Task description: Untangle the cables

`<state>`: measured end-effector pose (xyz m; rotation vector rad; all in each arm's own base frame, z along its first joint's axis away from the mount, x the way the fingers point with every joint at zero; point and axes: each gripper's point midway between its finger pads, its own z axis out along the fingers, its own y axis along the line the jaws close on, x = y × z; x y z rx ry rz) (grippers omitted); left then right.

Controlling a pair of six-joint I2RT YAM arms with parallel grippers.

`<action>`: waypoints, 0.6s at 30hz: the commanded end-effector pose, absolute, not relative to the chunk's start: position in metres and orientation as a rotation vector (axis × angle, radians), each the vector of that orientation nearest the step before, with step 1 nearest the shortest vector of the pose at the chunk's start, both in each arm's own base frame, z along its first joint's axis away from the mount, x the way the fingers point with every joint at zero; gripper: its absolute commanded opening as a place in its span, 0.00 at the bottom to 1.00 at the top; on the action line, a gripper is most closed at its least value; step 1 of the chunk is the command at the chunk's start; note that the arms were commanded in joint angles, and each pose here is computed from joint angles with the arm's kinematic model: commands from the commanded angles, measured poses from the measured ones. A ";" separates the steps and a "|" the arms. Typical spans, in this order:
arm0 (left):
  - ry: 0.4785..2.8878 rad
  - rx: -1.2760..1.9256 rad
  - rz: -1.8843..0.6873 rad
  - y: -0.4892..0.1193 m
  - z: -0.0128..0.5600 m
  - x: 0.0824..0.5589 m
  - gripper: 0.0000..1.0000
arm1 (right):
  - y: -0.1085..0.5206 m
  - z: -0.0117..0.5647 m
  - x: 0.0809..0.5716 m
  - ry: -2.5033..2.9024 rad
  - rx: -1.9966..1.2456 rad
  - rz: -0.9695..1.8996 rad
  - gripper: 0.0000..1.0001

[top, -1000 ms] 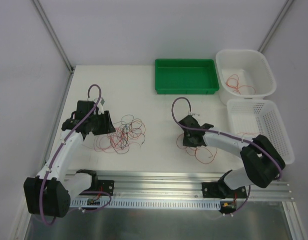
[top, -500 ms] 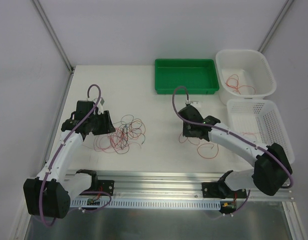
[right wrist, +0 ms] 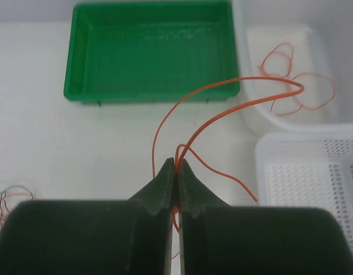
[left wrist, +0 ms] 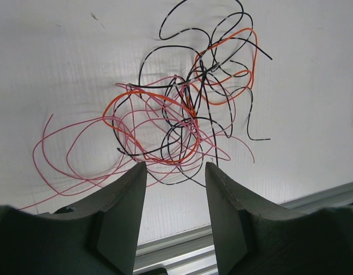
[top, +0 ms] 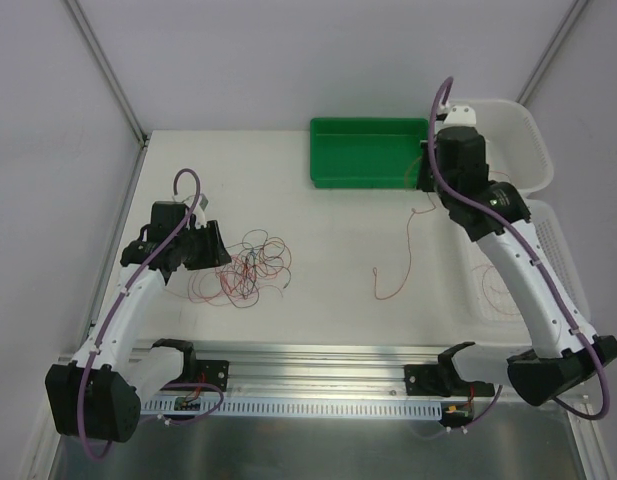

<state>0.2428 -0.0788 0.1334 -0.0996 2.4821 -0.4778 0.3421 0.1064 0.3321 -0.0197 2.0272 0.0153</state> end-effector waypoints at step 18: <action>2.441 -0.075 -0.467 -0.078 0.138 0.246 0.47 | -0.024 0.587 0.455 1.296 0.176 -0.234 0.01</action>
